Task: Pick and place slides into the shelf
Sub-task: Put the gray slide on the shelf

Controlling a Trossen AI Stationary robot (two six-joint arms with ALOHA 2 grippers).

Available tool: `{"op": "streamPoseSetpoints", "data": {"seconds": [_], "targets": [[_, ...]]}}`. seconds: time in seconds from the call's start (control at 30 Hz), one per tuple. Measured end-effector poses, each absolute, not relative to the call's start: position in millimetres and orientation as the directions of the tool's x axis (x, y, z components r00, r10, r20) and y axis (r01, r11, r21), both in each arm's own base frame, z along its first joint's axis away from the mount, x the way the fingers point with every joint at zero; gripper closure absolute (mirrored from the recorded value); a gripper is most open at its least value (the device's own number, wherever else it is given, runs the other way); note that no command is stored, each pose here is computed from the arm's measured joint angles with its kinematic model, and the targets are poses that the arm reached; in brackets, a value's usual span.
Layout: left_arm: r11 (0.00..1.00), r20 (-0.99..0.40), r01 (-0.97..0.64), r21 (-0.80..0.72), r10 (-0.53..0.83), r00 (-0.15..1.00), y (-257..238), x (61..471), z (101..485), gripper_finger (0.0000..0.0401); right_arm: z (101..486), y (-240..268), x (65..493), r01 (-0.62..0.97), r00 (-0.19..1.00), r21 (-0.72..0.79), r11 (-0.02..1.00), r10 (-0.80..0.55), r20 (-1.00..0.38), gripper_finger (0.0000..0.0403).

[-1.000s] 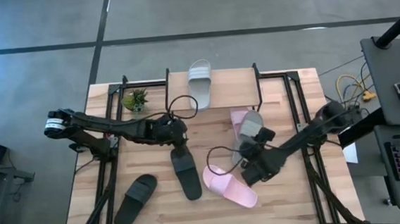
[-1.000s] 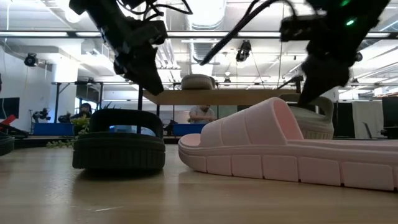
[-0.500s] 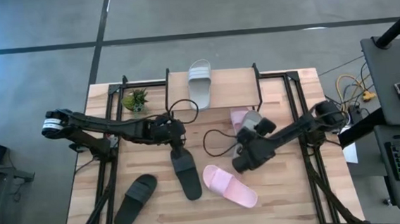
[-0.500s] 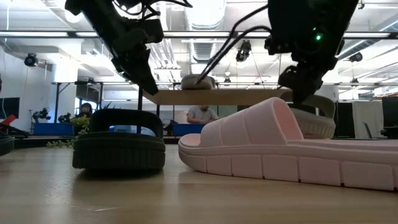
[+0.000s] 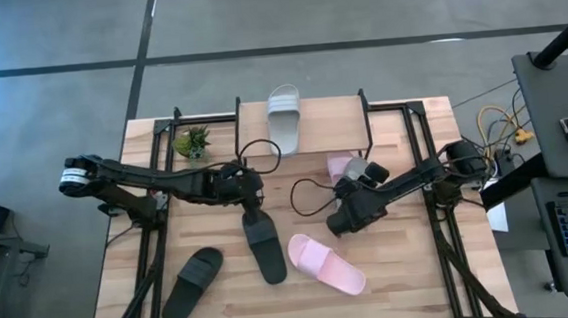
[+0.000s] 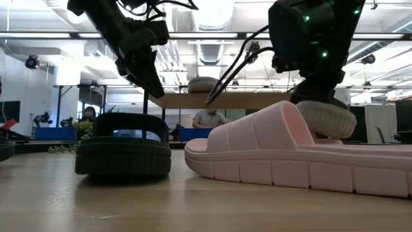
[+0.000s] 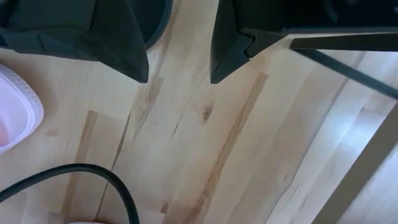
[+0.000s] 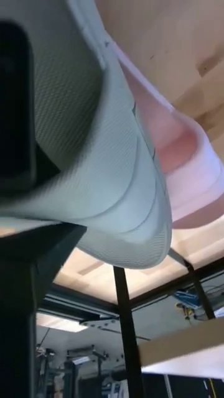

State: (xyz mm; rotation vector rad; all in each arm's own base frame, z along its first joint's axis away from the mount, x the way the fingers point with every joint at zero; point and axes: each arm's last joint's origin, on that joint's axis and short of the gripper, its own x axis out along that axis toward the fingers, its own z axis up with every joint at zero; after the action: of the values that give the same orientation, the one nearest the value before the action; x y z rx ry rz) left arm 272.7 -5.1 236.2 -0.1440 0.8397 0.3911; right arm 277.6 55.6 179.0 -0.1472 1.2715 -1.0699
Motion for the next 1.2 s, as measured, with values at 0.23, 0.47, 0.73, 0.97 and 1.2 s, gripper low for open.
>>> {"op": "streamPoseSetpoints", "data": {"seconds": [0.23,0.47,0.73,0.97,1.2], "targets": [[0.907,-0.745,-0.422,0.009,0.287,0.602,-4.9,272.7,236.5,0.0244,208.9,75.7,274.2,0.617,0.036,-0.510,0.599,-0.669,-0.742,0.0389],[0.900,-0.741,-0.436,-0.006,0.288,0.606,-4.9,273.3,237.7,0.0244,281.1,99.3,257.0,0.633,0.236,-0.378,0.676,-0.633,-0.737,0.0389],[0.870,-0.717,-0.487,-0.073,0.294,0.632,-4.2,273.5,247.2,0.0244,342.1,72.1,265.2,0.591,0.328,-0.542,0.597,-0.792,-0.515,0.0390],[0.834,-0.610,-0.526,-0.168,0.331,0.720,-1.3,262.5,286.6,0.0244,345.7,-11.3,289.1,0.544,0.185,-0.609,0.577,-0.790,-0.584,0.0390],[0.814,-0.504,-0.541,-0.210,0.384,0.774,2.0,225.0,322.1,0.0244,345.4,-83.2,311.3,0.447,0.238,-0.600,0.664,-0.734,-0.636,0.0390]]}}
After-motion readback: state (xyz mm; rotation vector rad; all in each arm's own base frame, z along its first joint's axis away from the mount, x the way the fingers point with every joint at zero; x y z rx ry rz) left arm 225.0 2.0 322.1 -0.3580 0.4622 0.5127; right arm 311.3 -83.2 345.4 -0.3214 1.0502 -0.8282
